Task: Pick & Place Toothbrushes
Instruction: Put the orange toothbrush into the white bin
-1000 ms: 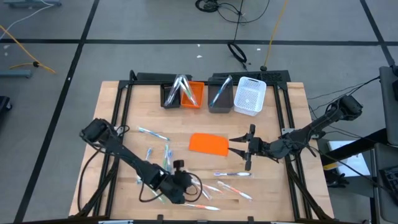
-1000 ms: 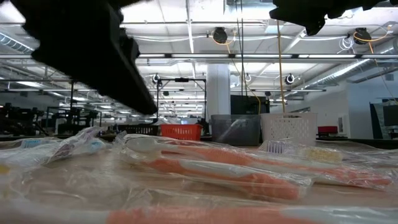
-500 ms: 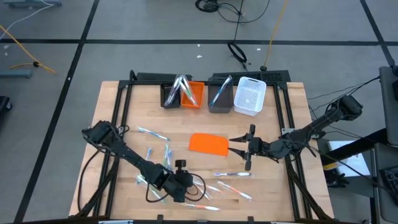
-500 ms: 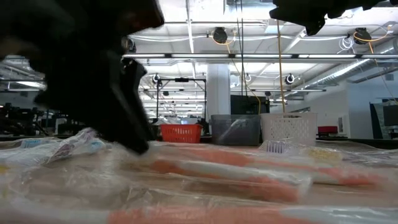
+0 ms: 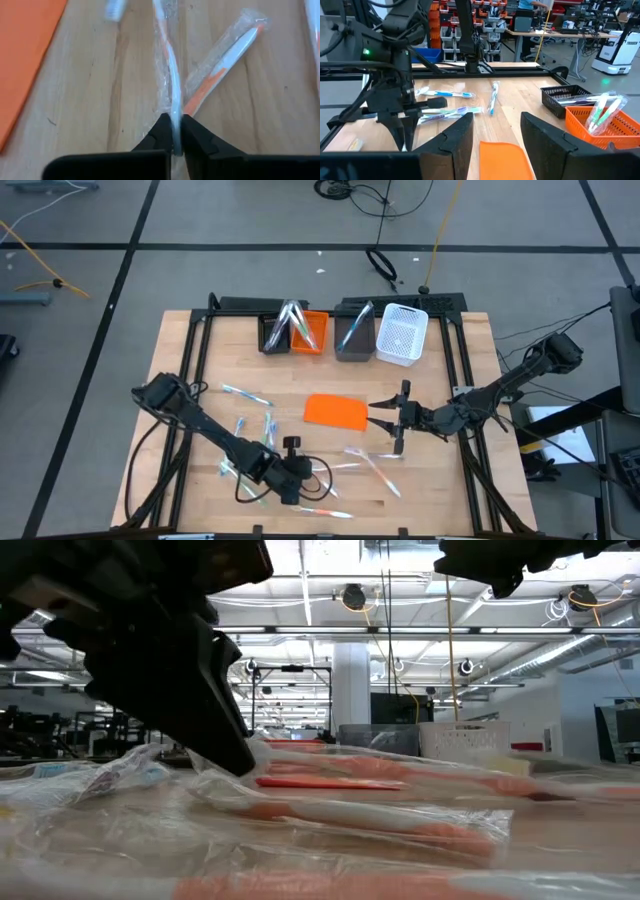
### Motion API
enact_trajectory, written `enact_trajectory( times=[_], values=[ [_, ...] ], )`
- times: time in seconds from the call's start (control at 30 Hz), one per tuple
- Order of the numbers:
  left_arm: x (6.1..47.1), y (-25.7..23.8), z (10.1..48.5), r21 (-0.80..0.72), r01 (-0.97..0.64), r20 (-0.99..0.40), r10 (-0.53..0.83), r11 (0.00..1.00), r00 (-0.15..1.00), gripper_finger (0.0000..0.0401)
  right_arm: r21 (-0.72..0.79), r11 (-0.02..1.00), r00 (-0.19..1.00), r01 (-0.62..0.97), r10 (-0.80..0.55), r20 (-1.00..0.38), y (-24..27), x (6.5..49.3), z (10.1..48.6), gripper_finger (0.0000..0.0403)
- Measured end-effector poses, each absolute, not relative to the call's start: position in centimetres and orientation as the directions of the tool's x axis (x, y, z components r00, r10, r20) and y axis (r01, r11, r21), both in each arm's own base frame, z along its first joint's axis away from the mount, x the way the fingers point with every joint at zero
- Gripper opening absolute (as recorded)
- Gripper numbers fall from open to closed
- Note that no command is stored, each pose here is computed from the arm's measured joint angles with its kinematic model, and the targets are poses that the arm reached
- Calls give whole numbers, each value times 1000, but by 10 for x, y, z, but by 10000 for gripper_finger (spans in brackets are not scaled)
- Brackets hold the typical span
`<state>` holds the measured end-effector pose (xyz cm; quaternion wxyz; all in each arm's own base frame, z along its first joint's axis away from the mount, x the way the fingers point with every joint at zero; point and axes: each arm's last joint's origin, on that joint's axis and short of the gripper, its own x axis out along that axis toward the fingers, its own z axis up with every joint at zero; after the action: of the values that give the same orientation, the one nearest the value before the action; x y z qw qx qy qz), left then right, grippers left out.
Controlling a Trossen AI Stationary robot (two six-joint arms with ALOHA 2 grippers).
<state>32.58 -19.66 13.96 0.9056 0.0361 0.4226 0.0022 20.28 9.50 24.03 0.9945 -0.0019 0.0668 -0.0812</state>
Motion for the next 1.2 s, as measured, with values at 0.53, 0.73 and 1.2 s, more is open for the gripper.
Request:
enact_trajectory(
  times=[0.53,0.73,1.2],
  values=[
    [319,-192,185,55,-186,-613,180,981,769,9,-15,987,978,161,-162,-133,95,203,240,155],
    [312,-190,211,80,-333,-467,331,939,820,16,-14,987,978,161,-162,-133,95,203,240,155],
    [322,-188,240,125,-388,-257,408,913,876,9,49,986,984,162,-157,-88,95,203,246,155]
  ],
)
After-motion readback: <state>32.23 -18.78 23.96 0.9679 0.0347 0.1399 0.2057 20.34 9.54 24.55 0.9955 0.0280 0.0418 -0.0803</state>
